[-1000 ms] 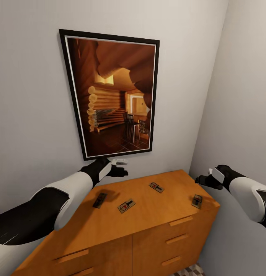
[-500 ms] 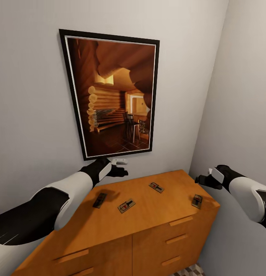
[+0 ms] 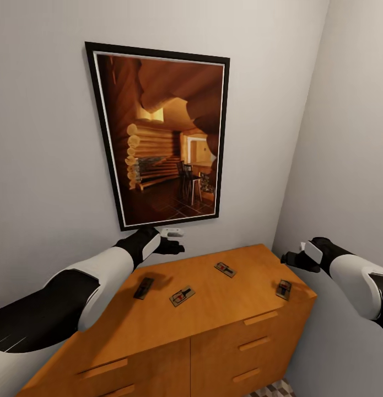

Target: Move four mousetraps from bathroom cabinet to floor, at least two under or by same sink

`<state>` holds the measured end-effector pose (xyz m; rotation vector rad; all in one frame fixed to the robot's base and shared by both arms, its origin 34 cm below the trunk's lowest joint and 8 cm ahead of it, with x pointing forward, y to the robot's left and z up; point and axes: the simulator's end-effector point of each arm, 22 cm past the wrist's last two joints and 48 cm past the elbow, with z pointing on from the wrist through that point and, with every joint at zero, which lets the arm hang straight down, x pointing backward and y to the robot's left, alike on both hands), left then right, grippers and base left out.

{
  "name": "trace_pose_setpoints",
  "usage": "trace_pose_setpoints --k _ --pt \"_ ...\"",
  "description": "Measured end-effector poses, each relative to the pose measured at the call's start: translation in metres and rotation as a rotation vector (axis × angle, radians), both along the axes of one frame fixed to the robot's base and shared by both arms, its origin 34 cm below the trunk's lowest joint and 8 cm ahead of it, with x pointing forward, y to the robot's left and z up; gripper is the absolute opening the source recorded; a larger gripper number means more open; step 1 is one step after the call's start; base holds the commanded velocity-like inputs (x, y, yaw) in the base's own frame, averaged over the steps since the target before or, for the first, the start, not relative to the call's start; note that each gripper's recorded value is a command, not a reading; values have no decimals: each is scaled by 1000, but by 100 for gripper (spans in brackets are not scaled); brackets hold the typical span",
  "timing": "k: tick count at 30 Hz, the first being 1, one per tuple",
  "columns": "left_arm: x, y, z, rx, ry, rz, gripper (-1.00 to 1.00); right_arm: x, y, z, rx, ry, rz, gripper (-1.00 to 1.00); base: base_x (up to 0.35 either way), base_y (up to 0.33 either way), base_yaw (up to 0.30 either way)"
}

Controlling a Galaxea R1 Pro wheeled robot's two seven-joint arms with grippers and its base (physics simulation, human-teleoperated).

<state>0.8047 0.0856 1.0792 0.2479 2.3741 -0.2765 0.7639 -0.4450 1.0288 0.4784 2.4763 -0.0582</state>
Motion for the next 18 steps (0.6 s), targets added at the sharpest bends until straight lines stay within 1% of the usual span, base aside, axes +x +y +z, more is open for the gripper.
trace_pose_setpoints --k 18 --pt "-1 0 -1 1 5 1 100 -1 -3 0 -10 6 -3 100 0 0 0"
